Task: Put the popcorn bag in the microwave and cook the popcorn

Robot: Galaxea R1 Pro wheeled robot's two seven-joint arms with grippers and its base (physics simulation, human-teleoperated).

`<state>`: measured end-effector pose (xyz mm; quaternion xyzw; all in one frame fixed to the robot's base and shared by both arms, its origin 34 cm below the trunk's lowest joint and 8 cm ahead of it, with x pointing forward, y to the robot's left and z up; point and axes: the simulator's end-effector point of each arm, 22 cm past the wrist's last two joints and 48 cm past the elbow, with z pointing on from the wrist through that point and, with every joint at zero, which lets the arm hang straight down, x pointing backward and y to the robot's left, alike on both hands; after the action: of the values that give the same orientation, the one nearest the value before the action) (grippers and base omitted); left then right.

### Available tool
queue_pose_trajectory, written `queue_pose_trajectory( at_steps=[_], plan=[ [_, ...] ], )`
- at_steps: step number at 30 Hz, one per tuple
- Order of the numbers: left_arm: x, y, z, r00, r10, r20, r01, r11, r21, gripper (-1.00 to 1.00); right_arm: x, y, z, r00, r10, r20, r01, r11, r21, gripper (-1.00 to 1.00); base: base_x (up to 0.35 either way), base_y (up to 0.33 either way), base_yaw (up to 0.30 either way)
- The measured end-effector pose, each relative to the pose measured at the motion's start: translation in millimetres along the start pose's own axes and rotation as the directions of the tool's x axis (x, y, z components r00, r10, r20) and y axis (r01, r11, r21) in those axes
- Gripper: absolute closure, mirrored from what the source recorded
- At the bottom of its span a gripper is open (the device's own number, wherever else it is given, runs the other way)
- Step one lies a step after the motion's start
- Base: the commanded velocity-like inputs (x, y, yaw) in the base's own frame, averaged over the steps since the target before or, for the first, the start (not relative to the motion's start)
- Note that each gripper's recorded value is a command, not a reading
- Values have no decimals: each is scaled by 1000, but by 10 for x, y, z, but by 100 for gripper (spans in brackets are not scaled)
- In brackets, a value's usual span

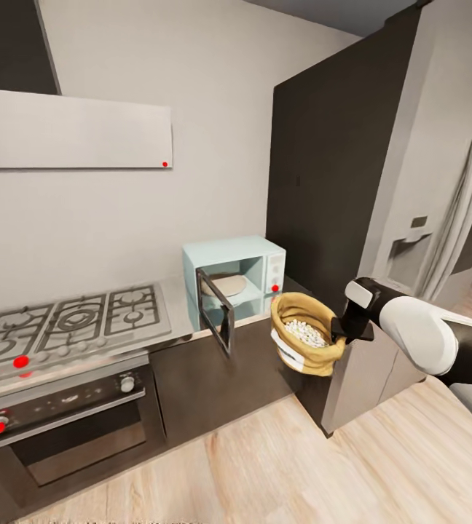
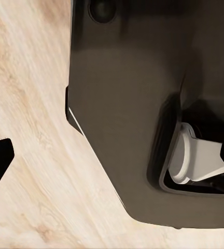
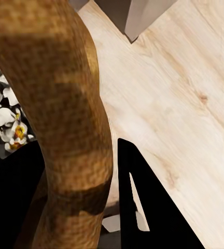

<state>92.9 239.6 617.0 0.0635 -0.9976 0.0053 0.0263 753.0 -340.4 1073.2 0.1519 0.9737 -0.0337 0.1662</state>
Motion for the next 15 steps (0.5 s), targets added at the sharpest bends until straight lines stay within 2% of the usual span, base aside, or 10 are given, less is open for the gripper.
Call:
queue_pose_trajectory(
  at_steps=[15],
  plan=[
    [1,0,0,1000,1,-1,-1,1000,0,-100,54,5,-1,1000,-6,-25,6,1000,-3,100,0,0,224]
  ],
)
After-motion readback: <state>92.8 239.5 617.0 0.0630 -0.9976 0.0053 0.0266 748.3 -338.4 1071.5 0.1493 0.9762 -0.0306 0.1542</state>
